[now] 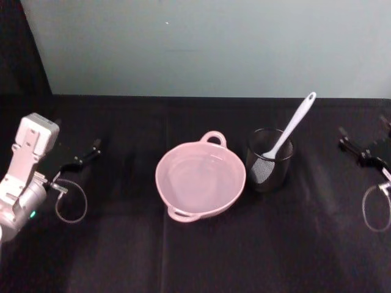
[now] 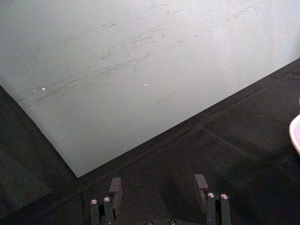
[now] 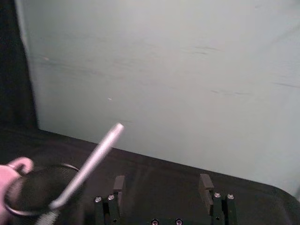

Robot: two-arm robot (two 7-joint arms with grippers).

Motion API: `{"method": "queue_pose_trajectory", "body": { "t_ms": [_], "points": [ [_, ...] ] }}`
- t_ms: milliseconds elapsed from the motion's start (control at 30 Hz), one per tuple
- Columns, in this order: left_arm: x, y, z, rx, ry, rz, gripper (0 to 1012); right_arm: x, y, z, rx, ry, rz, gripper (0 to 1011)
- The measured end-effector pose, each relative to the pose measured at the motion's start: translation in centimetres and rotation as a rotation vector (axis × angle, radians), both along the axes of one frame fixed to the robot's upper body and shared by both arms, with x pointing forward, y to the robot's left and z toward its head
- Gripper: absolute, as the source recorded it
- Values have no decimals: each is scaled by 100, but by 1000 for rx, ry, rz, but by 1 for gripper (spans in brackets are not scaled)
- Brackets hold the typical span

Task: Use the one hand to pick up the spoon and stir the clear water in the bowl.

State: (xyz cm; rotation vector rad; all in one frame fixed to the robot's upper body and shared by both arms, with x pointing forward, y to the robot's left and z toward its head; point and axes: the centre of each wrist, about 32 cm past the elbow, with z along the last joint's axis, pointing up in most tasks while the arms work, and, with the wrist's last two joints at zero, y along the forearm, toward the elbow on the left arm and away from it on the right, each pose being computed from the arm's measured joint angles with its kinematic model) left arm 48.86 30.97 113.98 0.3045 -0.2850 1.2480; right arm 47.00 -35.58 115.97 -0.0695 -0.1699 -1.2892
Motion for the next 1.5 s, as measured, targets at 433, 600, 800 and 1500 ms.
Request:
{"method": "queue_pose_trajectory", "body": {
  "t_ms": [433, 600, 800, 1500],
  "points": [
    [0, 0, 0, 0, 0, 0, 1011, 11, -28, -356, -19, -38, -103, 1002],
    [0, 0, 0, 0, 0, 0, 1011, 37, -7, -384, 5, -57, -127, 1002],
    [0, 0, 0, 0, 0, 0, 1011, 33, -10, -378, 1, -56, -122, 1003],
    [0, 0, 0, 0, 0, 0, 1011, 29, -12, -369, -5, -47, -113, 1003]
  ]
}}
